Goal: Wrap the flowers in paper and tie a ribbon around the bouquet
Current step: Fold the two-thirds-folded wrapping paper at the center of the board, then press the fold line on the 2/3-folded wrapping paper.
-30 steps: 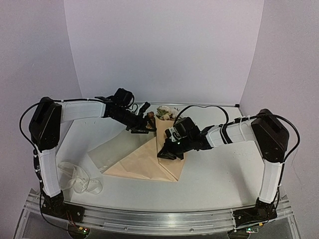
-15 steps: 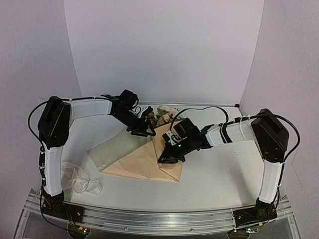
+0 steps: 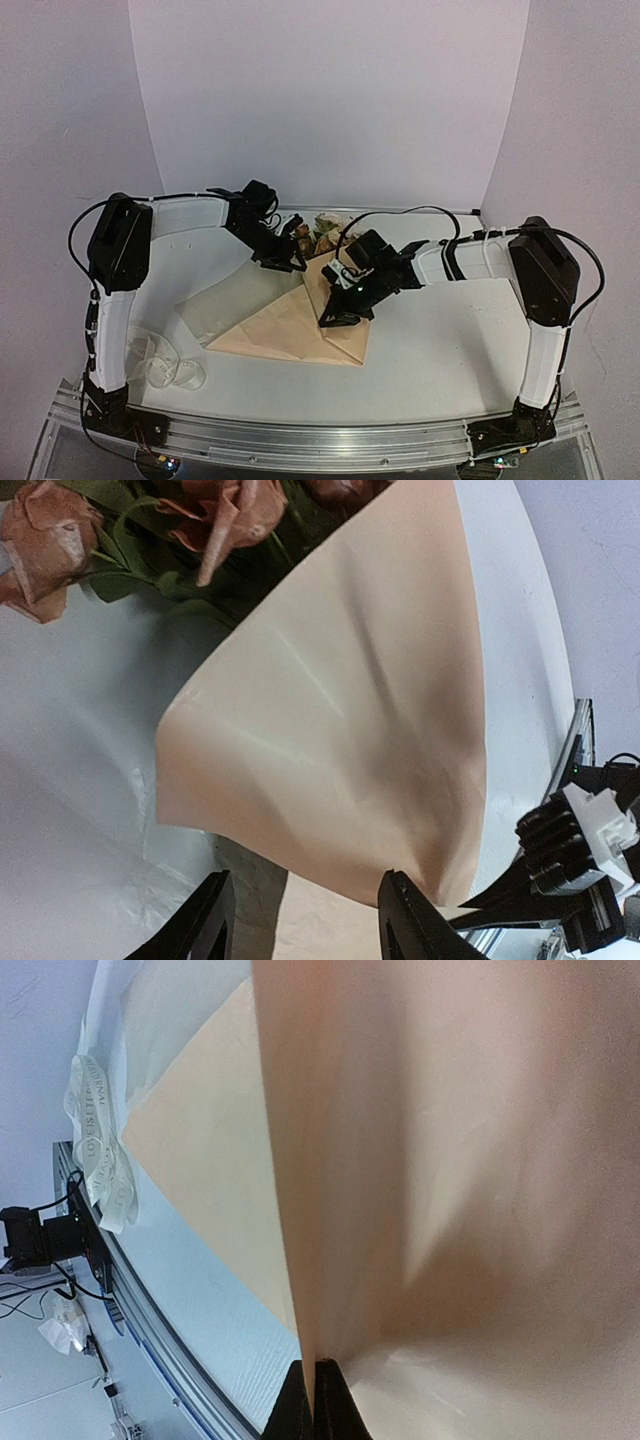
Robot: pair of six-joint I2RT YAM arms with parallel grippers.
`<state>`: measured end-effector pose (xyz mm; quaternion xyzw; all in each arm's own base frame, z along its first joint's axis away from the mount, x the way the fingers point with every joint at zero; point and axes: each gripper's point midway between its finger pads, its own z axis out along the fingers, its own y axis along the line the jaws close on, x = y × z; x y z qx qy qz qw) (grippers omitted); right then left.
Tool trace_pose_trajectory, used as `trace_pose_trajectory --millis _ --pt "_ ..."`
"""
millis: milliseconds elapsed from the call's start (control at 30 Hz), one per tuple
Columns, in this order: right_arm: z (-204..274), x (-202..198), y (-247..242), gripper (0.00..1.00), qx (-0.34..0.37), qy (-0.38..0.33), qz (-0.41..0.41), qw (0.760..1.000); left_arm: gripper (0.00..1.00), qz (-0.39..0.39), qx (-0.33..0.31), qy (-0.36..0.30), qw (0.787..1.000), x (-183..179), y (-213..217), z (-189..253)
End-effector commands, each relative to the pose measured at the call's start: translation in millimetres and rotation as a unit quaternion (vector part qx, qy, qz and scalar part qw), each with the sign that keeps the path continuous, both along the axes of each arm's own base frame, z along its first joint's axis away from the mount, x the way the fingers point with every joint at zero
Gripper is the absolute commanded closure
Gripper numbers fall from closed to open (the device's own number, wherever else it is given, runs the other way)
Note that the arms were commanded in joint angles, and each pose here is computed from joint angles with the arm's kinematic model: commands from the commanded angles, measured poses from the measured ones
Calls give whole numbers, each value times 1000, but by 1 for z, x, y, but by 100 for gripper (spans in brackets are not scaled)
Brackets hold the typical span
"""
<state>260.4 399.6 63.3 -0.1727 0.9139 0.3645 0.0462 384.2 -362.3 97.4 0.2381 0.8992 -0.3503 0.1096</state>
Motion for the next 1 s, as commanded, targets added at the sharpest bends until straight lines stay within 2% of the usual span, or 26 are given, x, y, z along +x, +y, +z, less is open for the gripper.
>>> trace_pose_trajectory --millis 0,167,267,333,567,733,833,867,967 --pt "10 3 5 99 -2 -17 20 1000 52 9 5 -24 1000 15 1 11" --pt "11 0 3 98 -12 -18 36 999 54 10 6 -25 1000 19 1 10" --pt "10 -4 0 98 -23 -13 50 998 47 7 -5 -28 1000 20 -1 17" --pt "9 -5 0 98 -27 -12 56 998 45 8 -12 -32 999 22 -3 21" --pt "5 -7 -3 97 -46 -18 67 997 61 14 -3 -23 1000 25 -2 14" --pt "5 -5 -5 95 -53 -27 68 996 84 20 -1 -17 1000 26 1 11" --pt "8 -4 -6 83 -54 -30 65 996 97 23 -3 -24 999 29 2 15" --pt "9 -3 -6 76 -53 -30 63 996 100 26 -2 -29 999 30 3 16" --pt "17 -6 -9 58 -48 -32 56 997 100 35 -2 -44 998 36 5 19"
